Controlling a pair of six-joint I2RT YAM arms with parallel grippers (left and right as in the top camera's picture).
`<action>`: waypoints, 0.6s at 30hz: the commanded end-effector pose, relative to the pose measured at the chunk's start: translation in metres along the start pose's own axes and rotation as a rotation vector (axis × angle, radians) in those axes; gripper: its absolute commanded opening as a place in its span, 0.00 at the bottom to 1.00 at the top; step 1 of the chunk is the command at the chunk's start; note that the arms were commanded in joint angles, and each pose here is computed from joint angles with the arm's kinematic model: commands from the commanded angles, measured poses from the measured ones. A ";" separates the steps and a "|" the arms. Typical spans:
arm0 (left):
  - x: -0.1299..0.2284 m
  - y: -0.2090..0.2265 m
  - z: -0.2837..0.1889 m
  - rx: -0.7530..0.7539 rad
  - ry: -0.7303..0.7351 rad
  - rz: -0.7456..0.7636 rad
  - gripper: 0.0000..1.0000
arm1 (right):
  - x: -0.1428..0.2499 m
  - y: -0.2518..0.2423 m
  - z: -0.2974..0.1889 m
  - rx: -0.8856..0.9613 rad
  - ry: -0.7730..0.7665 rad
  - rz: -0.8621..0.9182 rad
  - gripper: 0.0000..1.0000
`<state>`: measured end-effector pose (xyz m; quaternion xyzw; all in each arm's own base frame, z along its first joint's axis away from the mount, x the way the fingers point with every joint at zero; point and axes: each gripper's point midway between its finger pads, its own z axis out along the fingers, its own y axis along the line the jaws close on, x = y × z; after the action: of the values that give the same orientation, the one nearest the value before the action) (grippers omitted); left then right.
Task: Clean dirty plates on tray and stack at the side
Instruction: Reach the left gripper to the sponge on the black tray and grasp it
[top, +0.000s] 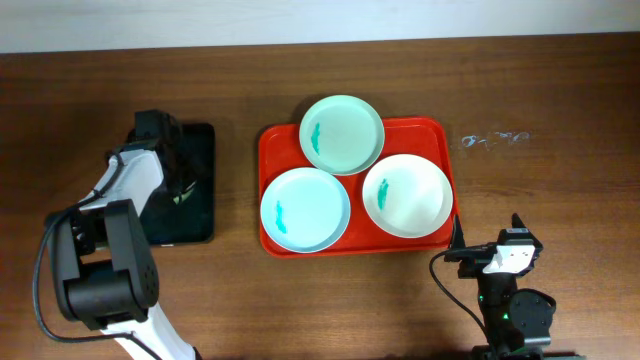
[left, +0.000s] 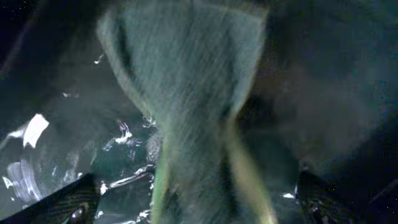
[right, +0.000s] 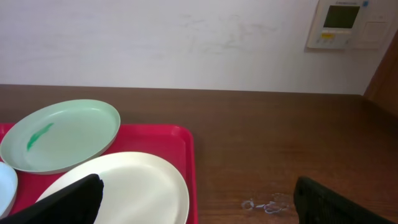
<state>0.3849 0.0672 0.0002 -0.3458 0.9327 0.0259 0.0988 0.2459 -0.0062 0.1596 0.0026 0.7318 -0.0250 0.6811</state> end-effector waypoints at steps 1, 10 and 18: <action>0.037 0.002 0.014 0.026 0.162 -0.009 0.75 | 0.004 -0.002 0.000 0.012 0.006 0.004 0.98; 0.004 0.007 0.017 -0.027 0.005 -0.011 0.99 | 0.004 -0.002 0.000 0.012 0.006 0.004 0.98; -0.032 0.013 0.014 -0.088 -0.168 -0.029 1.00 | 0.004 -0.002 0.000 0.013 0.006 0.004 0.98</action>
<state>0.4071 0.0900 0.0040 -0.3562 0.9170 0.0711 0.1652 0.2459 -0.0062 0.1596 0.0025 0.7318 -0.0248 0.6811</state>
